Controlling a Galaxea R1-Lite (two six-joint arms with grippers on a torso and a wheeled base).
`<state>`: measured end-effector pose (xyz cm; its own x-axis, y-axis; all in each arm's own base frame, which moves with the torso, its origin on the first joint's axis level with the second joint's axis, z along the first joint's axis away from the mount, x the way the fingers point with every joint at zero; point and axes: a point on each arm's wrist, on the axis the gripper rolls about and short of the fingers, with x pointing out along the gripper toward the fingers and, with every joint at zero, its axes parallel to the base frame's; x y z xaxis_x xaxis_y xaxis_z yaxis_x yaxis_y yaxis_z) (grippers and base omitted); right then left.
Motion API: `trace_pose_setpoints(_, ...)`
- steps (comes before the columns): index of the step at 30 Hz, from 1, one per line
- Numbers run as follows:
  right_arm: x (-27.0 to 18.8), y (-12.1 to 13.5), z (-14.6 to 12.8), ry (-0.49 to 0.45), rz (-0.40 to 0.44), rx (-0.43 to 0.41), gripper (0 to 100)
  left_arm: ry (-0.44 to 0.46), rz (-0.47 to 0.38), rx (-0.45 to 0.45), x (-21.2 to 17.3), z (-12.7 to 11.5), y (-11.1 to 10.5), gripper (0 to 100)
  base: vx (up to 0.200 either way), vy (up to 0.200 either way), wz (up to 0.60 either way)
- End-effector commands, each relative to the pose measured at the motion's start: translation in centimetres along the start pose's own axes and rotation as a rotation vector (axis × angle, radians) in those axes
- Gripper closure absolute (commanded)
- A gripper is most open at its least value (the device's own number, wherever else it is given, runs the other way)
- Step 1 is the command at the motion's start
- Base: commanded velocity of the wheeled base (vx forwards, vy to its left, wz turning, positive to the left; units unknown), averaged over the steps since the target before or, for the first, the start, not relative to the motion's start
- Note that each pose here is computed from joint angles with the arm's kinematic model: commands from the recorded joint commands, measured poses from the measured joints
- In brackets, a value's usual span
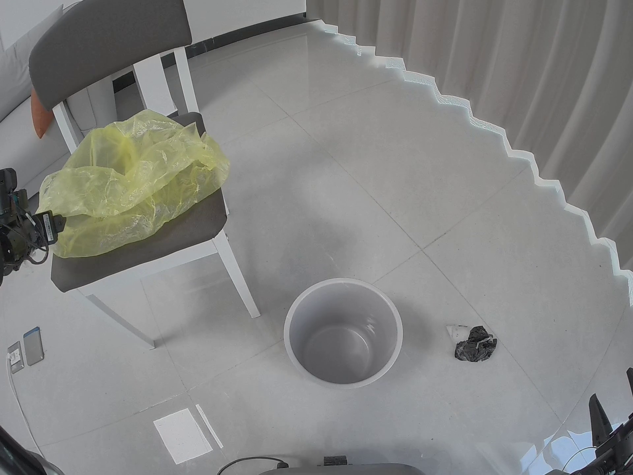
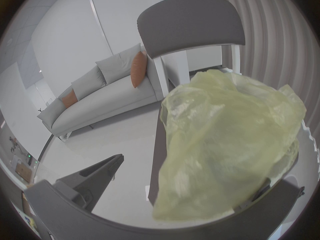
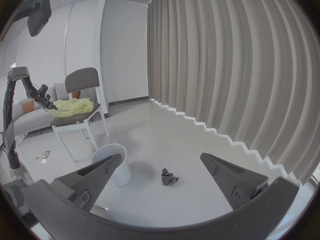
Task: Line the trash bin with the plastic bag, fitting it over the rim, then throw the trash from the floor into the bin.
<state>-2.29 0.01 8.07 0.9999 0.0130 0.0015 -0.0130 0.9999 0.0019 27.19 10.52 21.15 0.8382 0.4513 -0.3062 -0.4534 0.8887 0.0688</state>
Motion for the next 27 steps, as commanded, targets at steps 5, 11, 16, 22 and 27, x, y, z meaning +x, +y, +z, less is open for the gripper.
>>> trace_pose_setpoints(5, 0.0, 0.0, -0.5, 0.003, -0.005, 0.000, 0, 0.008, 0.010, -0.015, 1.6, -0.9, 0.3, 100, 0.000, 0.000, 0.00)
trace_pose_setpoints(11, 0.0, 0.0, -0.5, 0.000, -0.008, 0.000, 0, 0.010, 0.019, -0.026, 1.6, -1.0, 1.0, 100, 0.000, 0.000, 0.00)
trace_pose_setpoints(16, 0.0, 0.0, -0.5, -0.002, 0.001, -0.008, 0, -0.035, -0.004, -0.033, -0.1, -0.2, 1.3, 100, 0.000, 0.000, 0.00)
trace_pose_setpoints(22, -1.5, 0.2, 6.7, -0.236, 0.096, 0.097, 0, -0.189, -0.115, -0.049, -4.9, 2.8, 1.1, 100, 0.000, 0.000, 0.00)
trace_pose_setpoints(27, 0.7, 0.3, 8.6, -0.058, 0.121, 0.021, 0, -0.353, -0.279, -0.236, -10.5, 7.3, -1.2, 100, 0.000, 0.000, 0.00)
